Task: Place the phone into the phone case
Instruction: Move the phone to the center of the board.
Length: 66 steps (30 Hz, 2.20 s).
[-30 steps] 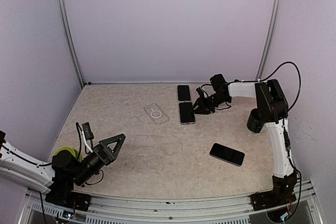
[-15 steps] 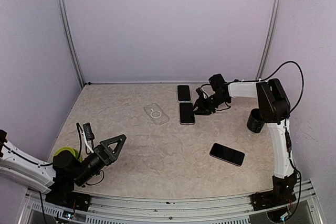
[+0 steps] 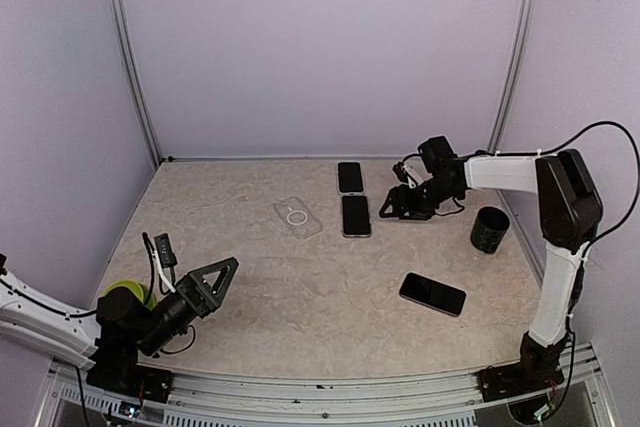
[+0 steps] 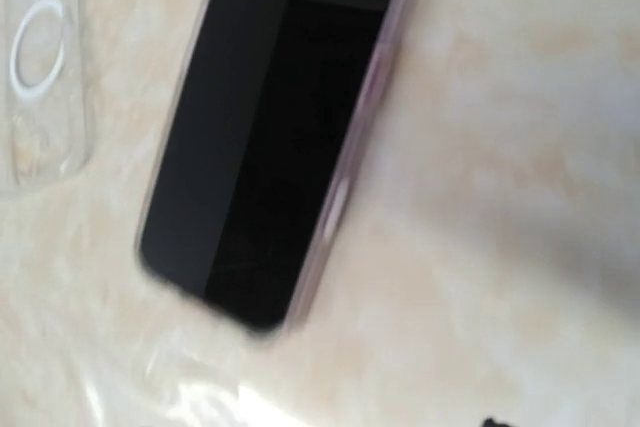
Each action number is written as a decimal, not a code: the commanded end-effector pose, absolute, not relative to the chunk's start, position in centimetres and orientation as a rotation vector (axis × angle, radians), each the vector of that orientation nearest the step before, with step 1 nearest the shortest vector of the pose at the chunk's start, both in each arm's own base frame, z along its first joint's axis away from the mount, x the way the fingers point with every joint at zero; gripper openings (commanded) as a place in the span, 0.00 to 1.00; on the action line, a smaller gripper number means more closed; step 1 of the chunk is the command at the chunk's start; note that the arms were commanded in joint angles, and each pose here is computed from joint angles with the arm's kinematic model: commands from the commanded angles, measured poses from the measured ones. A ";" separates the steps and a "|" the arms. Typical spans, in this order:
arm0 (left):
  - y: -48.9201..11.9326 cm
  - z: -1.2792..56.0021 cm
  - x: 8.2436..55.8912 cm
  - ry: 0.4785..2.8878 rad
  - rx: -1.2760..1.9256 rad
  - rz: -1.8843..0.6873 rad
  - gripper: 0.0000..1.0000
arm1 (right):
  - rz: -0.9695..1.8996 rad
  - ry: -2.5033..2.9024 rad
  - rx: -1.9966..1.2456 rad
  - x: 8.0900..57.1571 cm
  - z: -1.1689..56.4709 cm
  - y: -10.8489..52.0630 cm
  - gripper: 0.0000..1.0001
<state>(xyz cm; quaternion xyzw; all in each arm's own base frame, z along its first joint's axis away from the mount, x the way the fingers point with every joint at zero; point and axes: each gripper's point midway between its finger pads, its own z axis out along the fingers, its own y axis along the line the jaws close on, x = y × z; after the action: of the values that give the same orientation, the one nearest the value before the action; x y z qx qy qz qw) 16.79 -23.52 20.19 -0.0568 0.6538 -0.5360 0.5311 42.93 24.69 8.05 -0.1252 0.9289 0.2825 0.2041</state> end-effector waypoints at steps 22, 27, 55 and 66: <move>-25.0 19.7 16.9 1.632 -0.019 -1.162 0.99 | 0.332 2.635 0.074 25.6 6.7 14.1 0.95; -25.4 19.9 17.6 1.653 -0.031 -1.104 0.99 | 0.292 2.648 0.185 23.9 5.5 12.4 0.96; -25.2 20.1 18.6 1.668 -0.092 -1.035 0.99 | 0.458 2.737 0.172 20.7 2.3 14.8 0.92; -23.9 19.2 18.9 1.685 -0.148 -0.998 0.99 | 0.408 2.768 -0.037 22.9 0.9 19.2 0.91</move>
<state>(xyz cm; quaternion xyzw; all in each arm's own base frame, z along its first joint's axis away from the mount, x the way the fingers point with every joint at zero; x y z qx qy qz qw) 18.72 -24.32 19.11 -0.0482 0.7132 -0.4277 0.5532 23.94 17.84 2.97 0.0205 0.9654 0.1532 0.2102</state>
